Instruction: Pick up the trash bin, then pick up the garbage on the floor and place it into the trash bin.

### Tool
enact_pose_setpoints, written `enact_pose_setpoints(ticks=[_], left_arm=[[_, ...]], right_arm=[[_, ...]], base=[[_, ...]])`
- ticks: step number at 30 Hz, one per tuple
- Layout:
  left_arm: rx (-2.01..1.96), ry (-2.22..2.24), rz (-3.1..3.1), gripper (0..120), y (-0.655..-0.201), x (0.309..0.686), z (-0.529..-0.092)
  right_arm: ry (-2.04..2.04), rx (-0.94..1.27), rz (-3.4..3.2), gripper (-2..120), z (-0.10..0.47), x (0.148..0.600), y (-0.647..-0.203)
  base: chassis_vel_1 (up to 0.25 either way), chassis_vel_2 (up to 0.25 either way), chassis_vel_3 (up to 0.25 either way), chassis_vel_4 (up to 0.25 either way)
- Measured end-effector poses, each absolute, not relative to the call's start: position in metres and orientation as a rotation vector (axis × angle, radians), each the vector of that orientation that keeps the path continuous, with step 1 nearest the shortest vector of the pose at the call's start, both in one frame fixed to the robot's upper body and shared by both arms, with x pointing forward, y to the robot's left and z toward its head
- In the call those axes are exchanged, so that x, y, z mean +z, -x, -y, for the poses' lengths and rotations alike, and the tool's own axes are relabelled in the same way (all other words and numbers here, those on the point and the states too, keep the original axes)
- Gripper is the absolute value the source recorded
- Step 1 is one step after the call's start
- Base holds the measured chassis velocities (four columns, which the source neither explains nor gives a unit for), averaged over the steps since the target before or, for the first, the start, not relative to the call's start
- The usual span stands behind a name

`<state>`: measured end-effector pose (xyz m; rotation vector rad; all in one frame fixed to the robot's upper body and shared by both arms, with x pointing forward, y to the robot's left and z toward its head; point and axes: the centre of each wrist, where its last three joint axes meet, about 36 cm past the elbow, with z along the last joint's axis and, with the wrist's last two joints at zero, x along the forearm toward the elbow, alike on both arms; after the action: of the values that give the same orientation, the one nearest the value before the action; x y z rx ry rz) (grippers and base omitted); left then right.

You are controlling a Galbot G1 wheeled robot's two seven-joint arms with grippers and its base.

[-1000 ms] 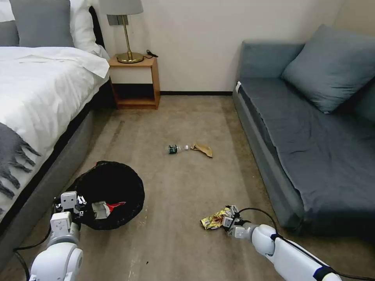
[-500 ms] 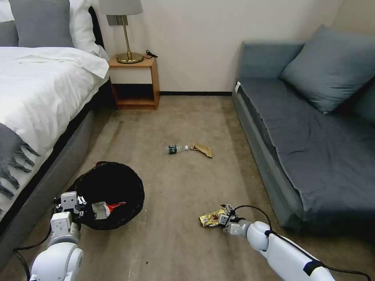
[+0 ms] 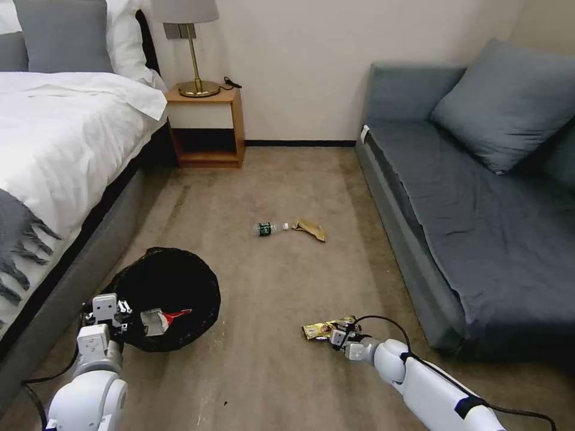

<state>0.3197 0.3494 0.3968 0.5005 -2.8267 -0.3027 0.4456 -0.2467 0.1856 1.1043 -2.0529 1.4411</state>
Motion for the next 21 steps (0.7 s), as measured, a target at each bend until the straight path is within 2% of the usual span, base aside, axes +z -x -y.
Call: enact_pose_setpoints(ticks=[3,5,13,21], left_arm=[[-0.302,-0.500,2.828,0,-0.320,0.397,-0.349],[-0.302,-0.497,2.828,0,-0.320,0.397,-0.349],[-0.306,-0.496,2.831,0,-0.322,0.398,-0.349],[-0.312,-0.493,2.831,0,-0.321,0.399,-0.349]], right_arm=[[-1.110,1.435,2.055,11,0.244,0.185,-0.446],[-1.110,1.430,2.067,0,0.243,0.187,-0.449],[-1.105,1.405,2.135,0,0.232,0.201,-0.461],[-1.051,1.251,2.367,0,0.205,0.246,-0.486]], base=[[0.000,0.000,0.000,0.000],[0.000,0.000,0.000,0.000],[0.000,0.000,0.000,0.000],[0.000,0.000,0.000,0.000]])
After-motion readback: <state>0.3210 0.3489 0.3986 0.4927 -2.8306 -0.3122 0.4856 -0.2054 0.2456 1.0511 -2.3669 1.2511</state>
